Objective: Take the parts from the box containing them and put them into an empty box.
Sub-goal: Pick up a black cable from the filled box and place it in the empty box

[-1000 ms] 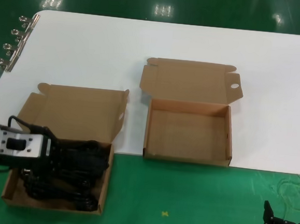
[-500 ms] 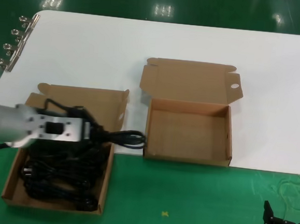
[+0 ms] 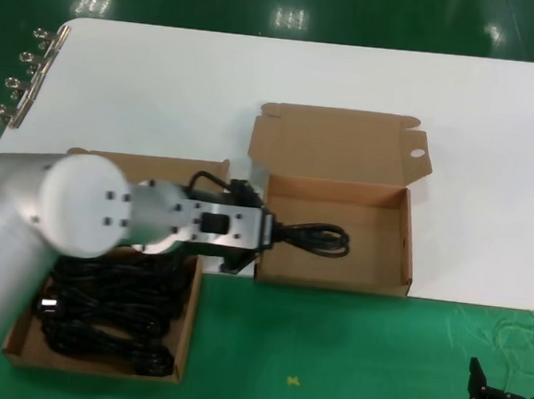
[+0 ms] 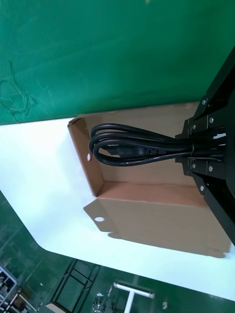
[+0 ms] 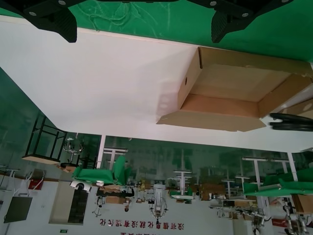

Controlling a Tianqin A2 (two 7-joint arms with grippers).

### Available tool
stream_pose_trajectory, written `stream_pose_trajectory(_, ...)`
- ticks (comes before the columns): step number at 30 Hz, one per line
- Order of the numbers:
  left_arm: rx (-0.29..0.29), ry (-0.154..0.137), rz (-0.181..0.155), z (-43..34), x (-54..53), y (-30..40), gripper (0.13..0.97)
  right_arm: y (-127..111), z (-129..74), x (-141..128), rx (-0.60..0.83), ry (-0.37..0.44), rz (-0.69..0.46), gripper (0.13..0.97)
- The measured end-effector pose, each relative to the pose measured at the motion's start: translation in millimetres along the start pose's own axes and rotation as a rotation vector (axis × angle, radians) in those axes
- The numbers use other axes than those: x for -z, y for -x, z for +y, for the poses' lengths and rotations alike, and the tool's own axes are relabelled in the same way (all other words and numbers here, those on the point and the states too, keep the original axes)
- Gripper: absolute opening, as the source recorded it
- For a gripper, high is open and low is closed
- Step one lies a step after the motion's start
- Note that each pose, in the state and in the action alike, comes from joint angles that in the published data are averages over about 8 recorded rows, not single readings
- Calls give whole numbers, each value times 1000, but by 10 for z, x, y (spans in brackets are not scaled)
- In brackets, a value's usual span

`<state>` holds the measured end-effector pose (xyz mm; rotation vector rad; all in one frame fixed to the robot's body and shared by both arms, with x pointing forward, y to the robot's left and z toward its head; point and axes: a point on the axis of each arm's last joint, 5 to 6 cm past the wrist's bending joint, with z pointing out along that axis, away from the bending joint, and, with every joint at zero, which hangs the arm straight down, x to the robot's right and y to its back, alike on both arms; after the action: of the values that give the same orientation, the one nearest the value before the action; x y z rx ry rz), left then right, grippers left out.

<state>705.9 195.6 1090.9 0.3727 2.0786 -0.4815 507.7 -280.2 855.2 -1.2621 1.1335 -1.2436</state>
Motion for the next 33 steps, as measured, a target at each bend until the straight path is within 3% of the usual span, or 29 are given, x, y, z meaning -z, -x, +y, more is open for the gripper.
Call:
stream_pose_trajectory(10, -36, -4, -50, -351, -482, 67, 207, 0, 0, 0, 0, 0, 0, 966)
stream_pose_trajectory(17, -54, -10, -82, -534, -746, 49, 206, 0, 0, 0, 0, 0, 0, 966)
stream_pose_trajectory(23, -55, -14, -87, -585, -881, 27, 206, 0, 0, 0, 0, 0, 0, 966)
stream_pose_trajectory(33, -44, -18, -90, -576, -952, 18, 209, 0, 0, 0, 0, 0, 0, 966)
